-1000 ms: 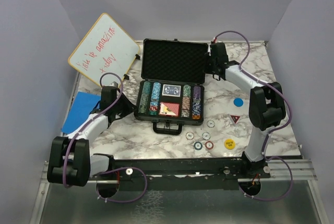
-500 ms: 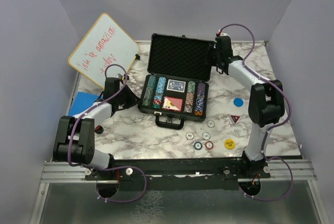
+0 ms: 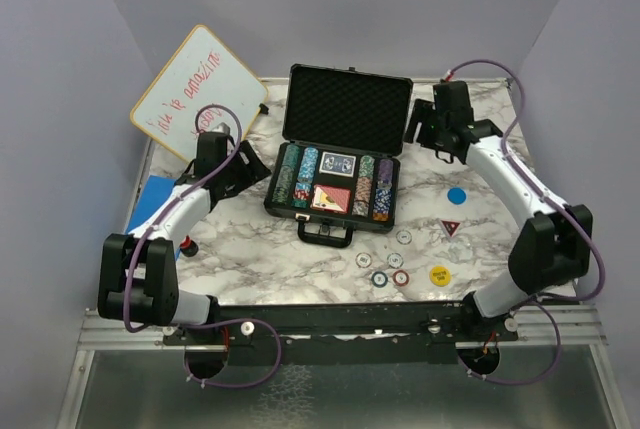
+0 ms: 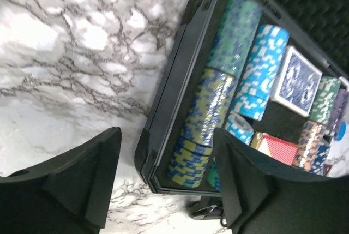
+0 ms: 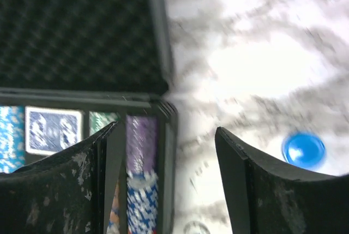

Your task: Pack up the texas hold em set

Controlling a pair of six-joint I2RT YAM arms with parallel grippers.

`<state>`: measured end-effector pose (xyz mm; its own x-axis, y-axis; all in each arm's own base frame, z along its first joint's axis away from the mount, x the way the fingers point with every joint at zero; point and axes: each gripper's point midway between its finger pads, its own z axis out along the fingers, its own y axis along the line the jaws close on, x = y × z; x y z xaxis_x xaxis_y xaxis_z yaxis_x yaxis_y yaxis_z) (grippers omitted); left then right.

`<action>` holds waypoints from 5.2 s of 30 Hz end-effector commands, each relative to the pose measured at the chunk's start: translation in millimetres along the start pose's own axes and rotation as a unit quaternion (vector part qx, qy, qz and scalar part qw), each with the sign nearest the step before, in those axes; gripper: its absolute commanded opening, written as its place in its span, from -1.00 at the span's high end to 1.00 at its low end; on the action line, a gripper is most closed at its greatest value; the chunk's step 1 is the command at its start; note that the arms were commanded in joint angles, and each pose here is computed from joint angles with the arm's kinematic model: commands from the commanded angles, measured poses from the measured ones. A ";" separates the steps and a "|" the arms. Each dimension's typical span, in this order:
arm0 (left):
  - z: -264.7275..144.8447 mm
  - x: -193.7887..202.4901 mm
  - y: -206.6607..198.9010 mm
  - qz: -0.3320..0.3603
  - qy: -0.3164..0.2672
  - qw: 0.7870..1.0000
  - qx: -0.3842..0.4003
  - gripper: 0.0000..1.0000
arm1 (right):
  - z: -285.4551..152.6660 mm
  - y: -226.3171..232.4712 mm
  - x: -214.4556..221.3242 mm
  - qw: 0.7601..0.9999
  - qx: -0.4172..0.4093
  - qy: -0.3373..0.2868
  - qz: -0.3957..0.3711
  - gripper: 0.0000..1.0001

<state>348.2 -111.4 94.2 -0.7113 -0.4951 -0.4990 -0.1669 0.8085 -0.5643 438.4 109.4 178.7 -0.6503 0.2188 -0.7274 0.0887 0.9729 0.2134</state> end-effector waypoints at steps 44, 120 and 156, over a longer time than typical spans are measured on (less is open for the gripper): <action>-32.0 -49.7 -39.1 0.143 -0.056 0.987 -0.036 -0.98 | -29.2 -146.0 215.8 0.934 0.231 0.234 0.140 -0.48; -29.3 -47.7 -25.0 0.115 -0.062 0.989 -0.071 -0.97 | 63.6 160.9 126.6 0.980 0.018 0.168 -0.101 -0.27; -33.9 -47.2 -64.6 0.148 -0.046 0.988 0.011 -0.97 | -97.3 -127.8 157.2 0.927 0.241 0.185 0.221 -1.00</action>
<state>365.4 -116.1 157.1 -0.6805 -0.2849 -0.6751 -0.0154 0.9267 -0.3755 281.0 13.8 128.1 -0.6927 0.5380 -0.4804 0.5935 0.8036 0.0442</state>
